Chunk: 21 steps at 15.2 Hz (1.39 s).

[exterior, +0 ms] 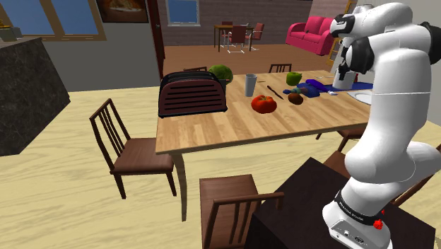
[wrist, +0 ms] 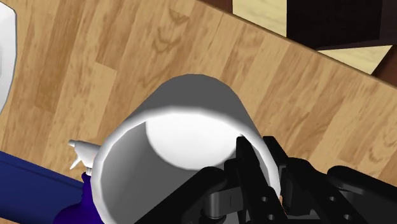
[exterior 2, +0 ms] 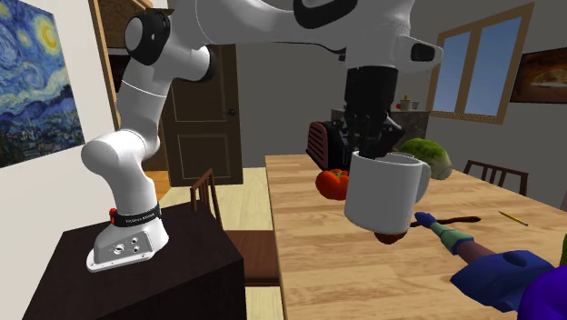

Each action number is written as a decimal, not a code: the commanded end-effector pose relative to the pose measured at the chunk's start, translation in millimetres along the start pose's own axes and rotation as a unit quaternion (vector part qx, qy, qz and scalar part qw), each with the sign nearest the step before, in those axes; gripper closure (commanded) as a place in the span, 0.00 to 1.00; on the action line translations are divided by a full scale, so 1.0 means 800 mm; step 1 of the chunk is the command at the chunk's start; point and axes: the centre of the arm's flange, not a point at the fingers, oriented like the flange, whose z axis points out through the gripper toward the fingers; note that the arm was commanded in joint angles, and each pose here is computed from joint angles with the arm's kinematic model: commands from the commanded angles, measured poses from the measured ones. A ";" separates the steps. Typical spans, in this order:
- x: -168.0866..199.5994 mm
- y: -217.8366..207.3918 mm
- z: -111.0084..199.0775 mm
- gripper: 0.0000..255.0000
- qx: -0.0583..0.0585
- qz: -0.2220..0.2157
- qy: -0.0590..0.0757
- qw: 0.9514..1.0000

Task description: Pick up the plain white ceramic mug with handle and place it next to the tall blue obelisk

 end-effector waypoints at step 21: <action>-0.024 0.084 0.110 1.00 0.000 -0.001 0.001 1.000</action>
